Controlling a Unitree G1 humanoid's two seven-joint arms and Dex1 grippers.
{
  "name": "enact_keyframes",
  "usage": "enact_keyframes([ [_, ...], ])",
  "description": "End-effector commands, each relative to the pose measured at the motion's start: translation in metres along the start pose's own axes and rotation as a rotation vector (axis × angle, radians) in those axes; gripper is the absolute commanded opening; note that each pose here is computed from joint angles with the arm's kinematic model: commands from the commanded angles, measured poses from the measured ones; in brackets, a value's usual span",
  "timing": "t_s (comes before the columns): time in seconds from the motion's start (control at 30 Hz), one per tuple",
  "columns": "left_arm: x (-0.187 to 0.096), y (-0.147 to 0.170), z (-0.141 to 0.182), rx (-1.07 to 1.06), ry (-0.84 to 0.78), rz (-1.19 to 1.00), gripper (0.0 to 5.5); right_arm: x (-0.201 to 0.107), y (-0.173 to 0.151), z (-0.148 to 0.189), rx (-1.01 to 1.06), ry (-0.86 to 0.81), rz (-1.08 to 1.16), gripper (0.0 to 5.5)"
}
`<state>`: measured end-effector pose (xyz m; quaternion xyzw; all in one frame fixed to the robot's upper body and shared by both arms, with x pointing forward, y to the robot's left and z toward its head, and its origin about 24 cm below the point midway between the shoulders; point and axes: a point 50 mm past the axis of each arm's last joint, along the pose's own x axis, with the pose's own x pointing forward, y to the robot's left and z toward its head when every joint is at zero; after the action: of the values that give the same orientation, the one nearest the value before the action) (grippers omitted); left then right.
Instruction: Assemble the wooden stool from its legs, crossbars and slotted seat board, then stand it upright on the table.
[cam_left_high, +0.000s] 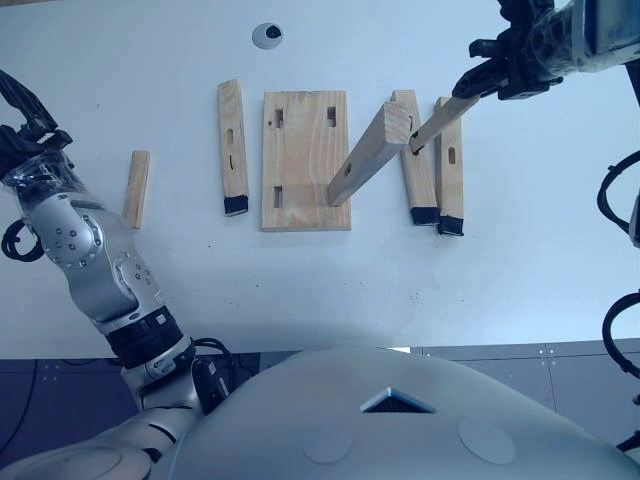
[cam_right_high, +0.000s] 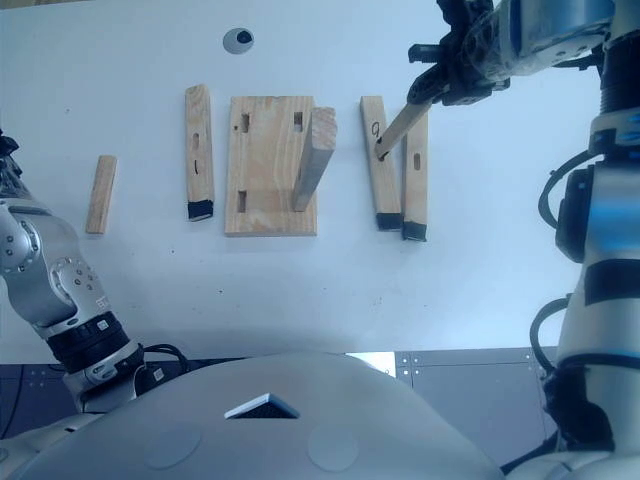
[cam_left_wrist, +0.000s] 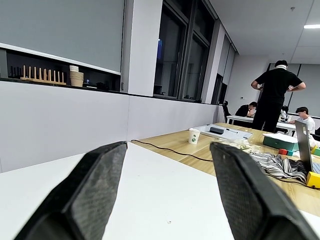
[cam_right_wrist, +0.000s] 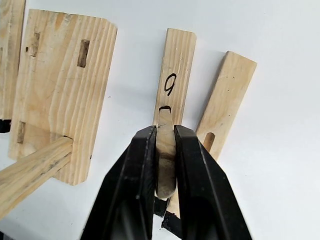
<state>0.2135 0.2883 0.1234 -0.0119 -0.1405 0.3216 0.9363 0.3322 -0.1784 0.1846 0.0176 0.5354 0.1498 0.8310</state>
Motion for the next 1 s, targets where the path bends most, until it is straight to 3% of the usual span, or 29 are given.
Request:
enact_keyframes([
  [0.03,-0.001,0.002,0.000,0.002,-0.002,0.017,3.04,0.001,-0.014,-0.008,0.032,0.028,-0.099,0.40],
  [0.67,-0.007,0.006,-0.003,-0.009,0.011,0.058,3.04,0.016,-0.002,-0.033,-0.109,0.076,-0.134,0.40],
  [1.0,-0.006,0.003,-0.003,-0.011,0.016,0.052,3.04,0.010,0.029,-0.017,-0.181,0.042,-0.001,0.40],
])
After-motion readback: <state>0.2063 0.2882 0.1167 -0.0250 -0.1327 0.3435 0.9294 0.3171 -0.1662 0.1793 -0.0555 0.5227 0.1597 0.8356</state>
